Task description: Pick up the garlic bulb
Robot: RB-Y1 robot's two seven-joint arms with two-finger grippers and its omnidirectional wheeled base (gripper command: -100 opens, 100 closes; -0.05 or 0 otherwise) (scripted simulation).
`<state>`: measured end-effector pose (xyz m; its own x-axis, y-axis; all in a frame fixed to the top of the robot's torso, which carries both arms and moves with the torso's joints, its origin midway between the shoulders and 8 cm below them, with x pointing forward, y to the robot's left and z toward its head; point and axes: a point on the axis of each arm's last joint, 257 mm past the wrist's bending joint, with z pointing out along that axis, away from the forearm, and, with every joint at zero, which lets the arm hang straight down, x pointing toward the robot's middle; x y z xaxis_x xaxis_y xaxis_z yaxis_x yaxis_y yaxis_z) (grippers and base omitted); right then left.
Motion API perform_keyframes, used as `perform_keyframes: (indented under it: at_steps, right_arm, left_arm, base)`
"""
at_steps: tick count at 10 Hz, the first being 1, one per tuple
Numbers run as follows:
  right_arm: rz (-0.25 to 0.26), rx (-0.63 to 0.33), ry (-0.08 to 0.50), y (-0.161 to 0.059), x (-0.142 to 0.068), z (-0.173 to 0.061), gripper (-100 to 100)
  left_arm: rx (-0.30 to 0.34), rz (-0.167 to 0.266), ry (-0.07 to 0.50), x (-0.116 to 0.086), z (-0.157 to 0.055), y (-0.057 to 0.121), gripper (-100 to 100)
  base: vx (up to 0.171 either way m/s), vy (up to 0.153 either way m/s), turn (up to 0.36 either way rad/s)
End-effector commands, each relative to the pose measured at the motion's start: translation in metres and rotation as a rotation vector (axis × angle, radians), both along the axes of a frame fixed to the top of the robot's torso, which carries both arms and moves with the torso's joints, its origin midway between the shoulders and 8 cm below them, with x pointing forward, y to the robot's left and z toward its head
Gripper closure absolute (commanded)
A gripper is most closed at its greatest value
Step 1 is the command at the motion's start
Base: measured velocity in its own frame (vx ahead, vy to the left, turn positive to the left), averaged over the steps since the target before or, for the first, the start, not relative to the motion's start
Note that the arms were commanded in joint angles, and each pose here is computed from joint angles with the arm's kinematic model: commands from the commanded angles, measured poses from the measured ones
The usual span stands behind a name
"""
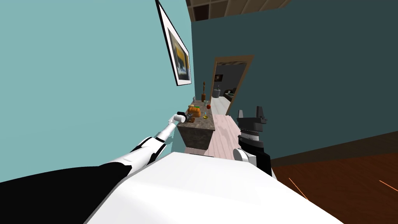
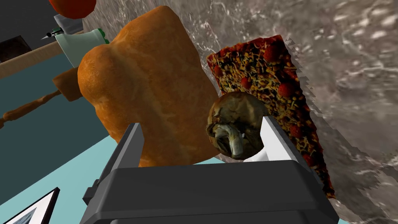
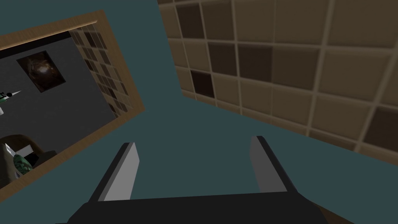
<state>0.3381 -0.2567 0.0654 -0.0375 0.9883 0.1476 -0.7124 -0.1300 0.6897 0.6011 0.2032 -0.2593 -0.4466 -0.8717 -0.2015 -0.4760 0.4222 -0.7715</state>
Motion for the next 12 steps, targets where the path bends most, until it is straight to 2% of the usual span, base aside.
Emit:
perform_keyframes:
  at_steps: [1, 6, 11, 12]
  right_arm:
    - [0.000, 0.000, 0.000, 0.000, 0.000, 0.000, 0]
    - [0.000, 0.000, 0.000, 0.000, 0.000, 0.000, 0]
    - [0.000, 0.000, 0.000, 0.000, 0.000, 0.000, 0]
    - [0.000, 0.000, 0.000, 0.000, 0.000, 0.000, 0]
  left_arm:
    - [0.021, -0.006, 0.046, 0.002, -0.002, 0.006, -100]
    - [0.066, -0.019, 0.178, -0.005, -0.012, 0.020, -100]
    - [0.101, -0.030, 0.313, -0.011, -0.010, 0.040, -100]
    - [0.104, -0.031, 0.326, -0.014, -0.012, 0.040, -100]
  base:
    - [0.009, -0.005, -0.007]
    - [0.016, -0.007, -0.009]
    - [0.020, -0.007, -0.013]
    - [0.022, -0.006, -0.009]
